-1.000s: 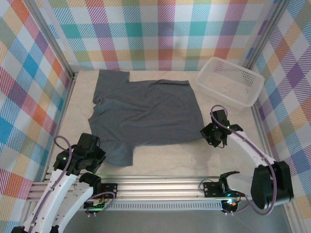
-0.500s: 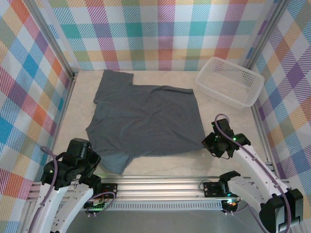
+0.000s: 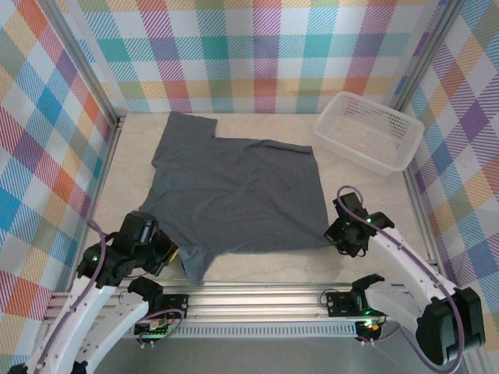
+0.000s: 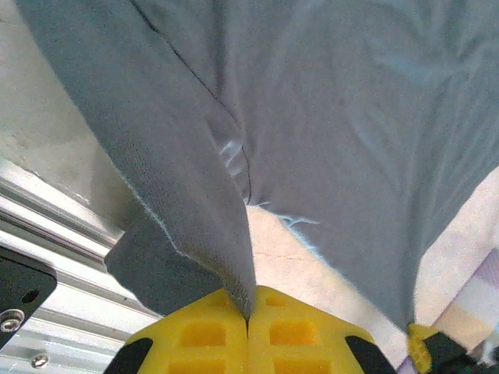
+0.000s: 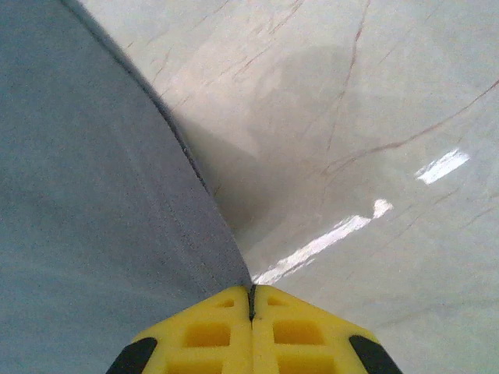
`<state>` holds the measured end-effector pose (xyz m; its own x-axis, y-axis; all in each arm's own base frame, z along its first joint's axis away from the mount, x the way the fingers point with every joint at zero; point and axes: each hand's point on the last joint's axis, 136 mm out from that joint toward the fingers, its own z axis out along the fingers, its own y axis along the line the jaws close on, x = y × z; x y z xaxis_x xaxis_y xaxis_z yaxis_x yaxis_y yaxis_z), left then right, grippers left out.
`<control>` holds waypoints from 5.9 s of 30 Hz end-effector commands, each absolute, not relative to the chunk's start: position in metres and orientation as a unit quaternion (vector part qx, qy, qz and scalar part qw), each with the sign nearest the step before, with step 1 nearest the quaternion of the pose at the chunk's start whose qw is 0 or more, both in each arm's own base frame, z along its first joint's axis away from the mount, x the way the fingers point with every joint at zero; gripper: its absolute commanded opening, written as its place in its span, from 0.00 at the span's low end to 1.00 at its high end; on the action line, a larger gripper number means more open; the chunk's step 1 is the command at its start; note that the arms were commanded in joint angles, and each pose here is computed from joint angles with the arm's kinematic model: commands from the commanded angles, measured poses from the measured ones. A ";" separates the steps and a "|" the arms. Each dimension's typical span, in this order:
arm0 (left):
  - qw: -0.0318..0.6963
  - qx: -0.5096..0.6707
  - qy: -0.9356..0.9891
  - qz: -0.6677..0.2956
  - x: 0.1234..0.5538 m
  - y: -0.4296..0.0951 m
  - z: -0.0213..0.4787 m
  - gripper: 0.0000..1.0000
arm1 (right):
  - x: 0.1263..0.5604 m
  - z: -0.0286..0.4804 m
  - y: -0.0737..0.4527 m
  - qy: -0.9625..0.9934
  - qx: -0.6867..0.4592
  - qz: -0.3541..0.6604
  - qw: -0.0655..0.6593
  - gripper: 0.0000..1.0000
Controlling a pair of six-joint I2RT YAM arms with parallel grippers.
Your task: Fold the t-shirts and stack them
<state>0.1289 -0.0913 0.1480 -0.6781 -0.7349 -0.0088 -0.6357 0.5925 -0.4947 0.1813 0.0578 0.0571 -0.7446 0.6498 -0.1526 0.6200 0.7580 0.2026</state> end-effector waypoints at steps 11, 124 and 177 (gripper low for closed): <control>0.185 -0.373 0.890 -0.188 0.168 -0.090 0.162 0.00 | 0.201 0.064 0.052 0.934 0.330 0.063 0.123 0.00; 0.235 -0.325 0.913 0.079 0.447 0.047 0.156 0.00 | 0.405 0.054 0.060 0.925 0.352 0.074 0.121 0.00; 0.108 -0.561 0.818 -0.063 0.315 0.096 0.029 0.00 | 0.332 0.011 0.069 0.893 0.399 0.186 0.091 0.09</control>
